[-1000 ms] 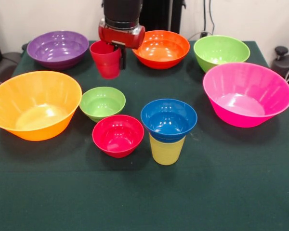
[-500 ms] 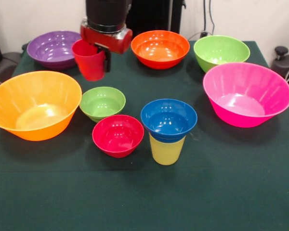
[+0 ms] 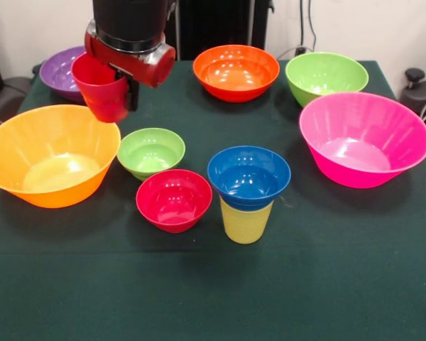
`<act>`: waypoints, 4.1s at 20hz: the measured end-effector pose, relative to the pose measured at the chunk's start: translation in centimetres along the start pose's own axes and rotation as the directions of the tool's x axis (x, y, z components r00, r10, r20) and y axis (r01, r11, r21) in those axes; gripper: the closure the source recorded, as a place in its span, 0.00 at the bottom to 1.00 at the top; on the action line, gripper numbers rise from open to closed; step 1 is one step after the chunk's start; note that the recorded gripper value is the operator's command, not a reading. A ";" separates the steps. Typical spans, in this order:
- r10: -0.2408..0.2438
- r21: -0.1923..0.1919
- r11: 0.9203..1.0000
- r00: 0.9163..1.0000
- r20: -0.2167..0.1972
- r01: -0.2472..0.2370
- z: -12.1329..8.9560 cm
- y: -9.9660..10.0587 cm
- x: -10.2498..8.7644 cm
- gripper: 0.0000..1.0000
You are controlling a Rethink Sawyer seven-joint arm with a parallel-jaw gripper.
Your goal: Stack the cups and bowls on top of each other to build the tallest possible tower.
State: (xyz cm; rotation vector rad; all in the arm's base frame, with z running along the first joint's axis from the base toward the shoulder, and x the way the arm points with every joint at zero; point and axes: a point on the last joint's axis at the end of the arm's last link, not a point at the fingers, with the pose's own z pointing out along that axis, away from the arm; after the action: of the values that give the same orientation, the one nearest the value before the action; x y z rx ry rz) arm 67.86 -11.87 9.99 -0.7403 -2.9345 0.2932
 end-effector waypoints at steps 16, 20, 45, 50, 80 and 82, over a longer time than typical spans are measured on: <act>-0.008 0.006 1.000 0.999 -0.043 0.008 -6.1 11.9 -6.6 1.00; 0.004 -0.009 1.000 0.999 -0.049 -0.005 -5.8 13.6 -8.0 1.00; 0.136 -0.069 0.988 0.990 -0.021 -0.137 -7.8 18.3 -8.9 1.00; 0.161 -0.070 0.984 0.987 0.002 -0.161 -10.8 19.4 -7.9 1.00; 0.224 -0.111 0.972 0.963 0.148 -0.209 -9.4 23.8 -1.6 1.00; 0.227 -0.109 0.971 0.962 0.150 -0.212 -9.1 23.5 -1.6 1.00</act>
State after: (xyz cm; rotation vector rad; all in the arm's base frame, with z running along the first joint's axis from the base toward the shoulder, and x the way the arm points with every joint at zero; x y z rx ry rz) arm 81.35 9.15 13.87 -1.1104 -3.0356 0.2481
